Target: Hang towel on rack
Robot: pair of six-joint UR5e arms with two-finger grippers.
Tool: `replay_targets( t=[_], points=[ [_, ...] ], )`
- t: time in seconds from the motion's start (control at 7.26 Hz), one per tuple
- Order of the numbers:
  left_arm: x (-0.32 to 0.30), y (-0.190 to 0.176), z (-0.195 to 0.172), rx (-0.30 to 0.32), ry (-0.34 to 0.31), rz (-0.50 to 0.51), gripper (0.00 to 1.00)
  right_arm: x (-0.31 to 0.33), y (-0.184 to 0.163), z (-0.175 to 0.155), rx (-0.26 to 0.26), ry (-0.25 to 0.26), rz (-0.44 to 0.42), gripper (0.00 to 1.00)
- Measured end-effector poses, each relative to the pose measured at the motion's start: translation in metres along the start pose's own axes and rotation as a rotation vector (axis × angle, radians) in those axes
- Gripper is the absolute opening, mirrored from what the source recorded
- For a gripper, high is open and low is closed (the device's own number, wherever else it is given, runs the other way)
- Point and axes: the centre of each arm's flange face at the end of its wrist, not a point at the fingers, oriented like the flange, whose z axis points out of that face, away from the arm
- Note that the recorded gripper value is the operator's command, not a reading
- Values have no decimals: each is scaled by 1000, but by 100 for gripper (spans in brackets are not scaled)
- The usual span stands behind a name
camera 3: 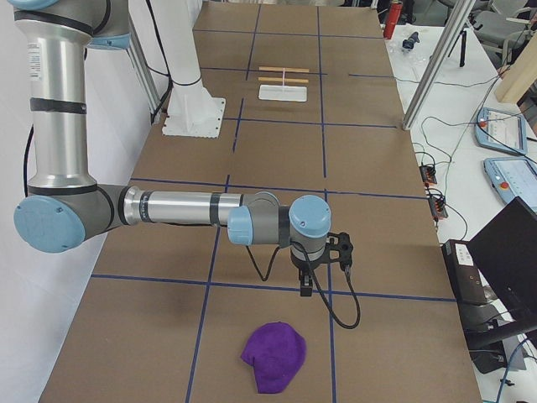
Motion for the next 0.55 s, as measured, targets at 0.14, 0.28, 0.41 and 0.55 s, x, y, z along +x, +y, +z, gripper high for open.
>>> replay_targets(
  t=[0.14, 0.28, 0.41, 0.55],
  points=[
    [1, 0, -1, 2, 0, 2, 100, 0, 0, 0, 0, -1, 0, 100],
    [3, 0, -3, 5, 0, 5, 100, -1, -1, -1, 2, -2, -3, 100],
    [6, -1, -6, 11, 1, 11, 100, -5, -3, -5, 10, -3, -13, 100],
    [9, -1, -9, 19, 1, 18, 100, -11, -6, -10, 24, -2, -28, 100]
  ],
)
